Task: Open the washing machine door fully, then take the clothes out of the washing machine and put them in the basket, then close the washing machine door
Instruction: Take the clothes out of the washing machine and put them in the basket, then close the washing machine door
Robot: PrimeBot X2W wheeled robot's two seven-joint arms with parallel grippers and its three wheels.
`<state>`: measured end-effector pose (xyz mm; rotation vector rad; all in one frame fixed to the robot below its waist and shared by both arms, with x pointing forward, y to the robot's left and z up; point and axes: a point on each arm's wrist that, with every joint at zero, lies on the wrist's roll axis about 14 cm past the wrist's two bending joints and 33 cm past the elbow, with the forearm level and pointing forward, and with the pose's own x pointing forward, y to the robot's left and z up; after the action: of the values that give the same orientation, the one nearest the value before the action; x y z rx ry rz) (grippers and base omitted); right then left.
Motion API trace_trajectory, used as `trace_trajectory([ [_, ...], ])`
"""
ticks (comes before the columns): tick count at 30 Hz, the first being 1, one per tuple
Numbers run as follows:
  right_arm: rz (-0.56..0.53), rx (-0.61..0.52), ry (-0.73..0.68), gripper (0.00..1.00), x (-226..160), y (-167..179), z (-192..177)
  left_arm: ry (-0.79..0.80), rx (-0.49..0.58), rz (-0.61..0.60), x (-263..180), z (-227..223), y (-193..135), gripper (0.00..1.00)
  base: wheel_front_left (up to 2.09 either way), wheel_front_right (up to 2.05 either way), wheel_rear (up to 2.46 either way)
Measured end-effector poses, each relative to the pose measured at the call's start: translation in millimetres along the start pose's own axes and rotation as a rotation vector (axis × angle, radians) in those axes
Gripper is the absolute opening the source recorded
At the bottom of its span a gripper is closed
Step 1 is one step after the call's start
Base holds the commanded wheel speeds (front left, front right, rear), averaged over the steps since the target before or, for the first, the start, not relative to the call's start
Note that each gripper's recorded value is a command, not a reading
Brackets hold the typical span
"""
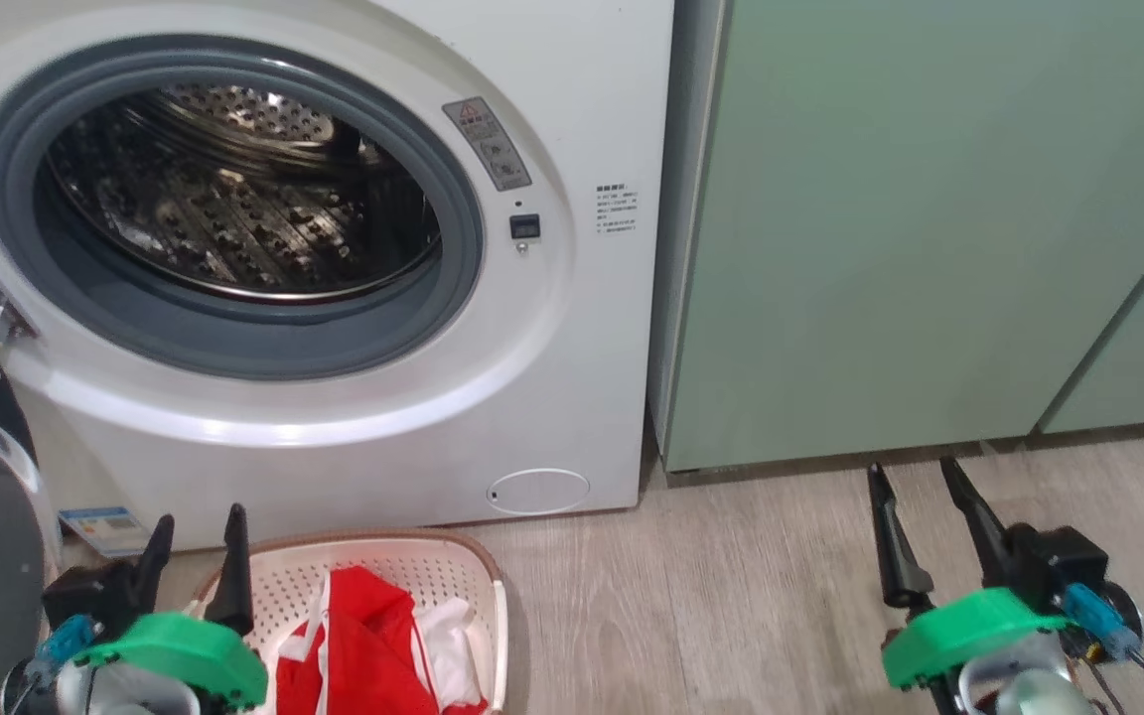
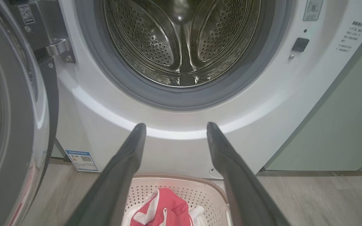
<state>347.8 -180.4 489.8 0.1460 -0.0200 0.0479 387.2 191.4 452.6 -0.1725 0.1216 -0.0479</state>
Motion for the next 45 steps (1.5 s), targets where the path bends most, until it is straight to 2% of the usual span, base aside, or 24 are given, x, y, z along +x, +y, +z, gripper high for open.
trace_trajectory([
  [10, -0.042, 0.015, 0.002, 1.00, -11, -12, -3, -0.046, -0.004, 0.007, -2, 15, 7, 1.00, 0.00, 0.00, 0.00],
  [37, -0.041, 0.015, 0.011, 1.00, -10, -12, -5, -0.032, 0.005, 0.022, -1, 10, 13, 1.00, 0.00, 0.00, 0.00],
  [45, -0.042, 0.015, 0.009, 1.00, -10, -12, -4, -0.042, 0.006, 0.023, 0, 13, 13, 1.00, -1.00, 0.88, 0.12],
])
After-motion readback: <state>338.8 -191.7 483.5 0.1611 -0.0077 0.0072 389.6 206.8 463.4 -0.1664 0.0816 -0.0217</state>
